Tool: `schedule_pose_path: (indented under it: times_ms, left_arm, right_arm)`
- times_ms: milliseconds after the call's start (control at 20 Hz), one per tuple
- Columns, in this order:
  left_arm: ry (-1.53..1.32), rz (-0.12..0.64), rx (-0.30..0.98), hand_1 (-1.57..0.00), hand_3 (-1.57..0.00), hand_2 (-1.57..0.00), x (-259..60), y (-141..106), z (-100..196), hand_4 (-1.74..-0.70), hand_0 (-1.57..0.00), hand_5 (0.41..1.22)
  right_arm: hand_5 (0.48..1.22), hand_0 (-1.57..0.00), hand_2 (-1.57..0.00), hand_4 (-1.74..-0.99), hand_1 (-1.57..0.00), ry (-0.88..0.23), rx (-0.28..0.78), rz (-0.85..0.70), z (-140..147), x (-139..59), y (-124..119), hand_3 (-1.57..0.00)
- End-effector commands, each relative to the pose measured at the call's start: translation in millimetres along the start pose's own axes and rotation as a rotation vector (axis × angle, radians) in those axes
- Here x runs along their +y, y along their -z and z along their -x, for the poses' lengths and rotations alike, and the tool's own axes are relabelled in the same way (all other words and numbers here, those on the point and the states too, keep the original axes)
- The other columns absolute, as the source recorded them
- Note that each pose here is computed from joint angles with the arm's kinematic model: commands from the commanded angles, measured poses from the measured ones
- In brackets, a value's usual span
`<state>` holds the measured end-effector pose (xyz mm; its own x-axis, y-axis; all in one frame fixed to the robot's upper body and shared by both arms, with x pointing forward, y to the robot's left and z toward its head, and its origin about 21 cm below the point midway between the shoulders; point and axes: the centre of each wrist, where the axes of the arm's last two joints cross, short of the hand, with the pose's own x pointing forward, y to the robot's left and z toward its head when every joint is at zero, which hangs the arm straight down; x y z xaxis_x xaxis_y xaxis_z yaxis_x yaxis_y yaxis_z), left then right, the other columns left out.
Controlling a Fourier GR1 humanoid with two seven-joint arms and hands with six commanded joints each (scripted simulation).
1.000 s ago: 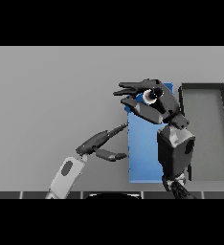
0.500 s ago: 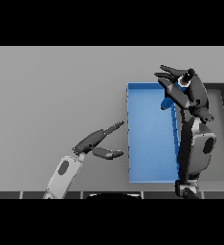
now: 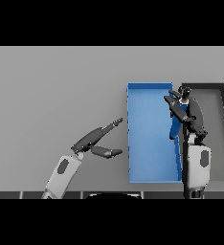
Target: Pick up the blue pipe and place it into the blue bin.
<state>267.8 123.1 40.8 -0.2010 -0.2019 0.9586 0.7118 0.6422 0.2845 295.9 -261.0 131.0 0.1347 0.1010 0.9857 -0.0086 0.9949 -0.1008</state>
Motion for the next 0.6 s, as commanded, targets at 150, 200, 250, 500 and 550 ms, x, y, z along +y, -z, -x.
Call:
schedule_pose_path:
  times_ms: [150, 200, 250, 500, 550]
  left_arm:
    - [0.013, -0.002, 0.002, 0.00, 0.00, 0.00, -2, 1, 0, -0.92, 0.00, 0.474]
    - [0.011, -0.003, 0.001, 0.00, 0.00, 0.00, -2, 1, 1, -0.92, 0.00, 0.476]
    - [0.006, 0.003, 0.005, 0.00, 0.00, 0.00, -3, 1, 2, -0.92, 0.00, 0.478]
    - [0.013, -0.007, 0.001, 0.00, 0.00, 0.00, -1, 2, 0, -0.92, 0.00, 0.489]
    - [0.011, -0.001, -0.002, 0.00, 0.00, 0.00, -5, 3, 1, -0.92, 0.00, 0.491]
  right_arm:
    - [1.221, -1.57, -1.57, -1.498, -1.57, 0.043, 0.142, 0.045, 34, -0.4, 2, -1.57]
    - [1.221, -1.57, -1.57, -1.497, -1.57, 0.047, 0.176, 0.046, 42, 1.1, 1, -1.57]
    - [1.221, -1.57, -1.57, -1.546, -1.57, 0.047, 0.178, 0.037, 44, 2.4, -3, -1.26]
    - [1.171, -1.57, -1.57, -1.677, -1.57, 0.101, 0.204, 0.068, 46, 6.7, -9, -0.41]
    - [1.161, -1.57, -1.52, -1.626, -1.57, 0.108, 0.208, 0.086, 47, 6.3, -10, -0.45]
